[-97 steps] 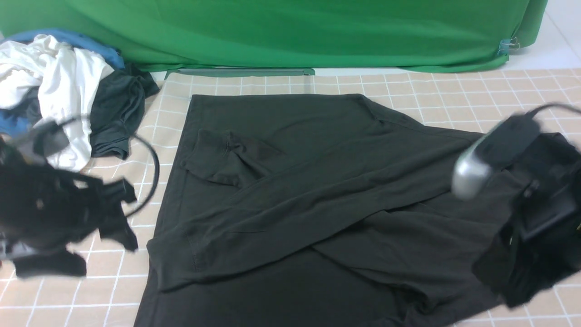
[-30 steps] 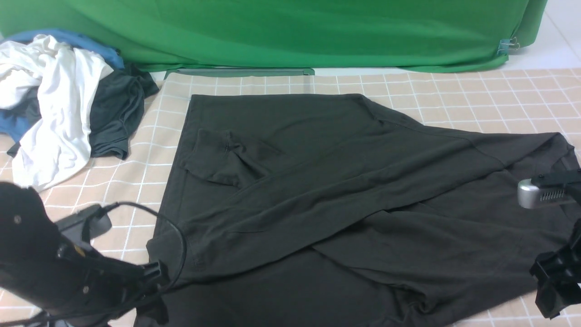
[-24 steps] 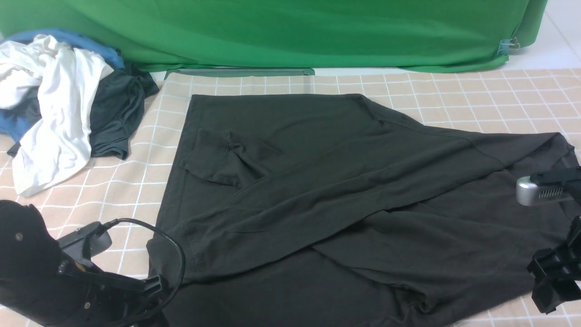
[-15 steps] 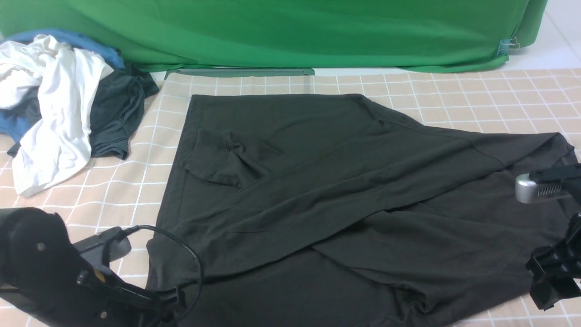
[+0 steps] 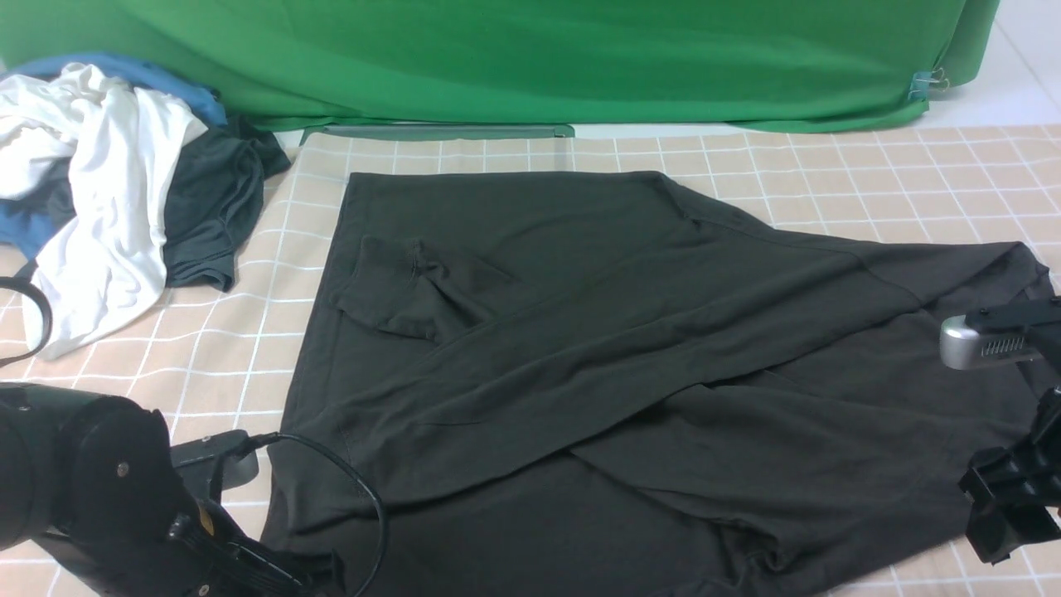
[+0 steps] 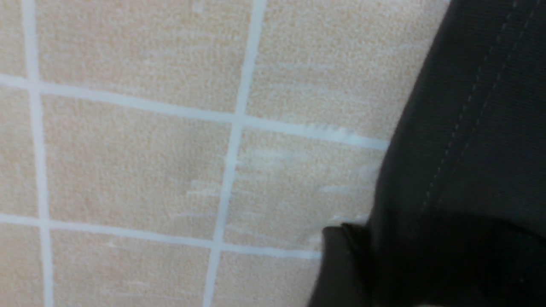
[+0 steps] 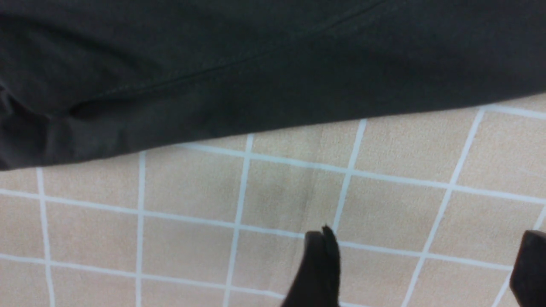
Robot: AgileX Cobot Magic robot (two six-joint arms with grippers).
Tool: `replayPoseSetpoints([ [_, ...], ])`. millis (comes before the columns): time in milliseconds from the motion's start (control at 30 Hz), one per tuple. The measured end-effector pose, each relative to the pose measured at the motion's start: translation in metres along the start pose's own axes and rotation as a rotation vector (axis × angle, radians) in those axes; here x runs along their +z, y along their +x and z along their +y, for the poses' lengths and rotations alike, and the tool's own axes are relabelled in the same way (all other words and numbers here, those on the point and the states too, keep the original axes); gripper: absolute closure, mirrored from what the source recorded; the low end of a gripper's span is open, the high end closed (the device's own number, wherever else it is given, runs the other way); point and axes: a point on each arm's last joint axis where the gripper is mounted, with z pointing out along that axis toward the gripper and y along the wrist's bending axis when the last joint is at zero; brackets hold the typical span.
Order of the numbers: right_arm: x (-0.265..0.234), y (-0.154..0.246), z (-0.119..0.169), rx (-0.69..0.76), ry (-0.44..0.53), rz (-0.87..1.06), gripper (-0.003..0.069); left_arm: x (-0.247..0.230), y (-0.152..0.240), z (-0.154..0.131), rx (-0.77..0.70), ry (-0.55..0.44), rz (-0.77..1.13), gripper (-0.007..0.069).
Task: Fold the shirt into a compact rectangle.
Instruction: 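Grasp the near edge of the shirt at its hem and shoulder corners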
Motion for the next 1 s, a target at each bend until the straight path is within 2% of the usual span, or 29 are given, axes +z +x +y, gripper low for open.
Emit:
replayPoseSetpoints([
  [100, 0.0, 0.0, 0.0, -0.007, 0.0, -0.002, 0.0081, 0.0, -0.002, 0.0, 0.008, -0.001, -0.017, 0.0307],
  [167, 0.0, -0.001, 0.0, -0.039, 0.0, -0.01, 0.0098, 0.0, -0.002, 0.0, 0.012, 0.001, -0.027, 0.0426],
  [233, 0.0, -0.002, 0.0, -0.053, 0.0, -0.018, 0.0144, 0.0, -0.002, 0.0, 0.018, -0.002, -0.018, 0.0506],
  [267, 0.0, -0.002, -0.002, -0.056, 0.0, -0.019, 0.0201, -0.002, -0.003, -0.001, 0.027, -0.005, -0.01, 0.0562],
  [300, 0.0, -0.002, -0.003, -0.056, -0.001, -0.022, 0.0239, -0.003, -0.003, -0.001, 0.032, -0.005, -0.008, 0.0578],
  [333, 0.0, -0.003, -0.007, -0.052, -0.001, -0.026, 0.0346, -0.005, -0.005, -0.002, 0.043, -0.006, -0.006, 0.0596],
  [367, 0.0, -0.003, -0.01, -0.038, -0.001, -0.029, 0.0397, -0.006, -0.006, -0.003, 0.047, -0.006, -0.007, 0.0599],
  [400, 0.0, -0.004, -0.015, -0.017, 0.002, -0.04, 0.0497, -0.008, -0.007, -0.004, 0.048, -0.005, -0.009, 0.0605],
  [433, -0.001, -0.005, -0.023, 0.012, 0.004, -0.05, 0.0555, -0.009, -0.008, -0.005, 0.049, -0.004, -0.011, 0.0606],
  [500, -0.001, -0.006, -0.04, 0.087, 0.008, -0.077, 0.0599, -0.01, -0.009, -0.005, 0.054, -0.005, -0.013, 0.0607],
  [567, -0.002, -0.006, -0.058, 0.17, 0.01, -0.111, 0.0578, -0.01, -0.009, -0.005, 0.055, -0.007, -0.008, 0.0607],
  [667, 0.0, -0.005, -0.074, 0.255, -0.001, -0.124, 0.0486, -0.01, -0.008, -0.005, 0.055, -0.008, -0.005, 0.0607],
  [700, 0.002, -0.006, -0.086, 0.314, -0.01, -0.126, 0.0372, -0.01, -0.008, -0.005, 0.055, -0.009, -0.003, 0.0607],
  [733, 0.005, -0.008, -0.092, 0.341, -0.013, -0.125, 0.0295, -0.01, -0.008, -0.005, 0.055, -0.01, -0.001, 0.0607],
  [767, 0.006, -0.01, -0.098, 0.365, -0.014, -0.129, 0.0224, -0.01, -0.008, -0.005, 0.055, -0.01, -0.001, 0.0607],
  [833, 0.012, -0.018, -0.108, 0.396, -0.016, -0.133, 0.0127, -0.01, -0.008, -0.005, 0.055, -0.011, 0.001, 0.0607],
  [900, 0.017, -0.025, -0.114, 0.408, -0.015, -0.139, 0.0092, -0.01, -0.008, -0.005, 0.055, -0.011, 0.001, 0.0607],
  [1000, 0.022, -0.038, -0.121, 0.415, -0.013, -0.156, 0.013, -0.01, -0.008, -0.005, 0.055, -0.011, 0.001, 0.0607],
])
